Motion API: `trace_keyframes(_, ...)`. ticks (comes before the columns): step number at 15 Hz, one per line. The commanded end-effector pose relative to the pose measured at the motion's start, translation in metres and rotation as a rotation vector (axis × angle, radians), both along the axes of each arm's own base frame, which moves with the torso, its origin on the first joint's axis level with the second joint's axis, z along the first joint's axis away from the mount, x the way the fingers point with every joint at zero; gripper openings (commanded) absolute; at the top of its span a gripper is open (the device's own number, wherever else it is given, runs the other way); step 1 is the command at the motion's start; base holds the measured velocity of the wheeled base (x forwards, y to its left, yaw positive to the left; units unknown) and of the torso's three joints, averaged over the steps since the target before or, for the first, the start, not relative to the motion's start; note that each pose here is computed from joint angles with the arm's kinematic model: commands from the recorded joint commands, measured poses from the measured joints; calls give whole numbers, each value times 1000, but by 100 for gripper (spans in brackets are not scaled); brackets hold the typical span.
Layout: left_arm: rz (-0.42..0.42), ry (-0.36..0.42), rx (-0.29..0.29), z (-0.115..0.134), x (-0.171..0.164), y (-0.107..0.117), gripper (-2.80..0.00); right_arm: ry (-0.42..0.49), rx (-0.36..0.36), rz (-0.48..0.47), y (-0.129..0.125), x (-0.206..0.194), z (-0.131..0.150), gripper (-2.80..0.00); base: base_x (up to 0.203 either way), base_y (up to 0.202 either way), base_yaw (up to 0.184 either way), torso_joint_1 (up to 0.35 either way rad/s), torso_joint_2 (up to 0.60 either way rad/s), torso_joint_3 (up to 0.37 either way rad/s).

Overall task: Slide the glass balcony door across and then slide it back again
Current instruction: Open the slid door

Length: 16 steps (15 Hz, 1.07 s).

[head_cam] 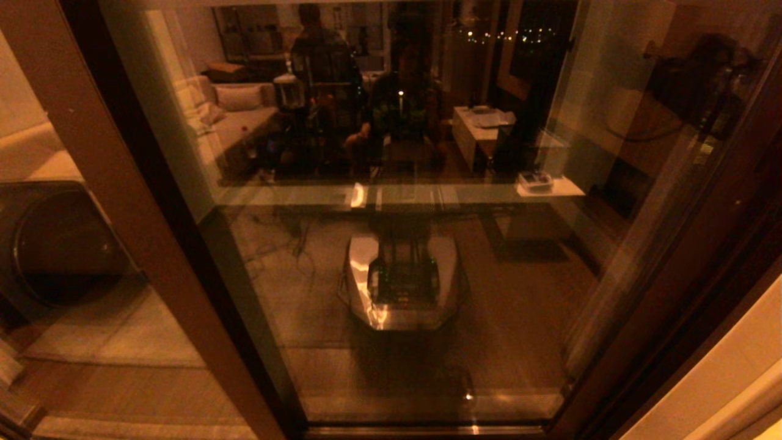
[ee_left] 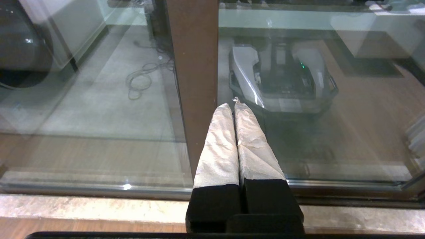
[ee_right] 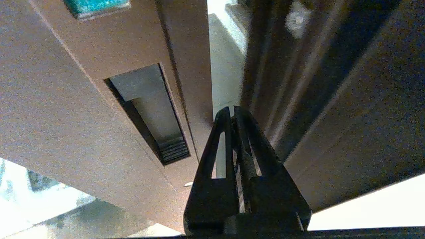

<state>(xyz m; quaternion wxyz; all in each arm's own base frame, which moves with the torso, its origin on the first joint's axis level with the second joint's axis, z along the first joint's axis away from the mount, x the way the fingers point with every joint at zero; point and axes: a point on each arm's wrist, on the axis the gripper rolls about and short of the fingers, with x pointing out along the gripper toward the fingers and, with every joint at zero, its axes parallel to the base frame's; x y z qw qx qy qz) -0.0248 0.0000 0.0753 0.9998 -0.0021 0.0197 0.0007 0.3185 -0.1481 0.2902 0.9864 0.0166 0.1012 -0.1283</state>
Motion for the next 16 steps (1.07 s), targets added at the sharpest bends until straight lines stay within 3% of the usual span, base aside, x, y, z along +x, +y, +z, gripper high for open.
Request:
trace_keyframes(1, 0, 0, 0, 0, 0, 0, -280, -8, -5, 9, 3, -2, 3, -280, 0, 0, 0, 0, 0, 0)
trace_keyframes(8, 0, 0, 0, 0, 0, 0, -280, 2, 2, 42, 15, -4, 0, -280, 0, 0, 0, 0, 0, 0)
trace_keyframes(16, 0, 0, 0, 0, 0, 0, -280, 12, 27, 151, 41, -14, -2, -280, 0, 0, 0, 0, 0, 0)
